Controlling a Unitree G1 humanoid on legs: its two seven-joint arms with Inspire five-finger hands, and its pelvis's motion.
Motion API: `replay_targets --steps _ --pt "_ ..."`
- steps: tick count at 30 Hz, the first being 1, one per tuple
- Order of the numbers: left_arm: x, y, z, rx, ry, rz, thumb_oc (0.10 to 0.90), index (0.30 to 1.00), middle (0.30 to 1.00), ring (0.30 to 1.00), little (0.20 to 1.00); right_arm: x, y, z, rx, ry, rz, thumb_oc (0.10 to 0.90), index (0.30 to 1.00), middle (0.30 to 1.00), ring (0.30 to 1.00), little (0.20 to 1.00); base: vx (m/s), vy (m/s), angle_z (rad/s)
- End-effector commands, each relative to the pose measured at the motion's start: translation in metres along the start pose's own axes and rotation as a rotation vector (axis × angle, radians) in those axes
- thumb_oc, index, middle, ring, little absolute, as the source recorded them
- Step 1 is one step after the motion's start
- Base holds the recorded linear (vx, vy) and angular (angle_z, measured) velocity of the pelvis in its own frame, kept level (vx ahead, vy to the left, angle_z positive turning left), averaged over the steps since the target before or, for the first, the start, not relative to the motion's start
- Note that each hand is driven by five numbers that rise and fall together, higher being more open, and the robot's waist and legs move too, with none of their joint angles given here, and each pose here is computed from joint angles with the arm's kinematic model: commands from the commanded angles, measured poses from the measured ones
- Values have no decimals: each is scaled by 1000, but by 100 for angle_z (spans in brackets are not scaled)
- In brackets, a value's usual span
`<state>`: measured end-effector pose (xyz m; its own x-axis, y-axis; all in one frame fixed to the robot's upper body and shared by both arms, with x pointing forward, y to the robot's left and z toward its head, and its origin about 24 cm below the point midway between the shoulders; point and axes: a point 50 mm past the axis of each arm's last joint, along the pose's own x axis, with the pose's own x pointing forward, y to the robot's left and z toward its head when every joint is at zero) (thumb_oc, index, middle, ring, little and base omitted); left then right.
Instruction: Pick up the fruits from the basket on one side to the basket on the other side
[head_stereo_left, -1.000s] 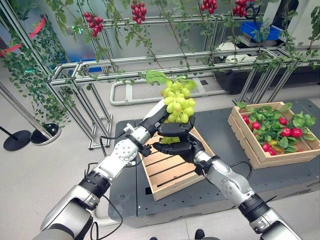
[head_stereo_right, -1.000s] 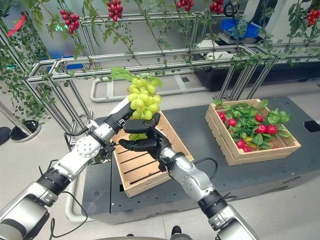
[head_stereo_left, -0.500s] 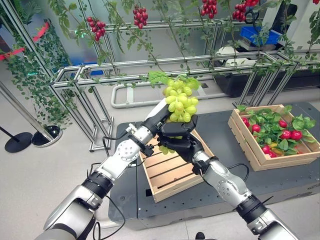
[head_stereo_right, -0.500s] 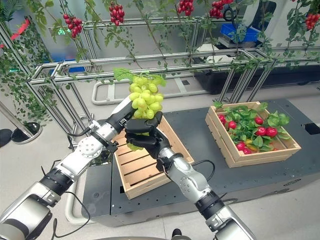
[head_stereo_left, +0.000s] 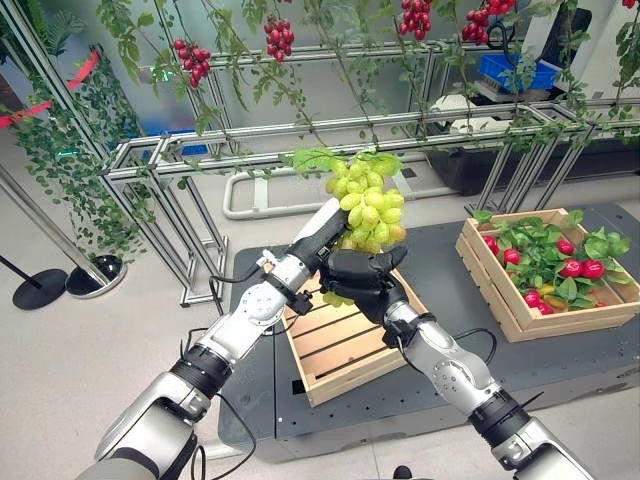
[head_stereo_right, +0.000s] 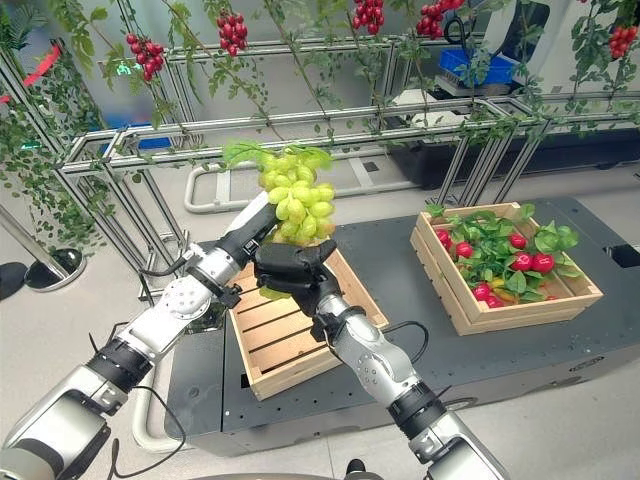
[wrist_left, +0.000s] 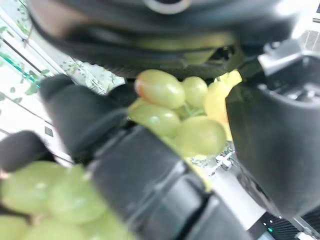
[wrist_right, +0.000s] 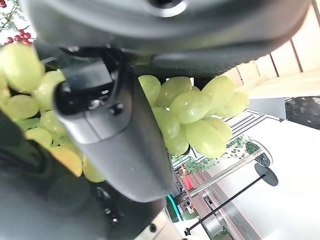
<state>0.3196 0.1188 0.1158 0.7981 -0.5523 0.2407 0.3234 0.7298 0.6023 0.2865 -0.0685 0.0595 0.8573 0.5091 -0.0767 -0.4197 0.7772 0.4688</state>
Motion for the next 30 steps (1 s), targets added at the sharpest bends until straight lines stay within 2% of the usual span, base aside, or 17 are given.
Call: replay_targets --steps 1,18,21,30 --pt "9 24 2 39 -42 120 800 900 900 900 900 9 18 74 64 -441 47 400 300 300 300 300 0 0 0" --pt "-7 44 -7 243 -4 123 800 900 900 900 900 -3 -5 68 76 -429 -10 400 300 300 300 300 0 0 0" --pt "-10 45 -8 348 -7 118 800 900 900 900 900 -4 -7 67 77 -426 -18 400 300 300 300 300 0 0 0" --pt "-24 74 -13 373 44 261 800 900 900 900 900 -11 -17 68 54 -427 -39 400 300 300 300 300 1 1 -2"
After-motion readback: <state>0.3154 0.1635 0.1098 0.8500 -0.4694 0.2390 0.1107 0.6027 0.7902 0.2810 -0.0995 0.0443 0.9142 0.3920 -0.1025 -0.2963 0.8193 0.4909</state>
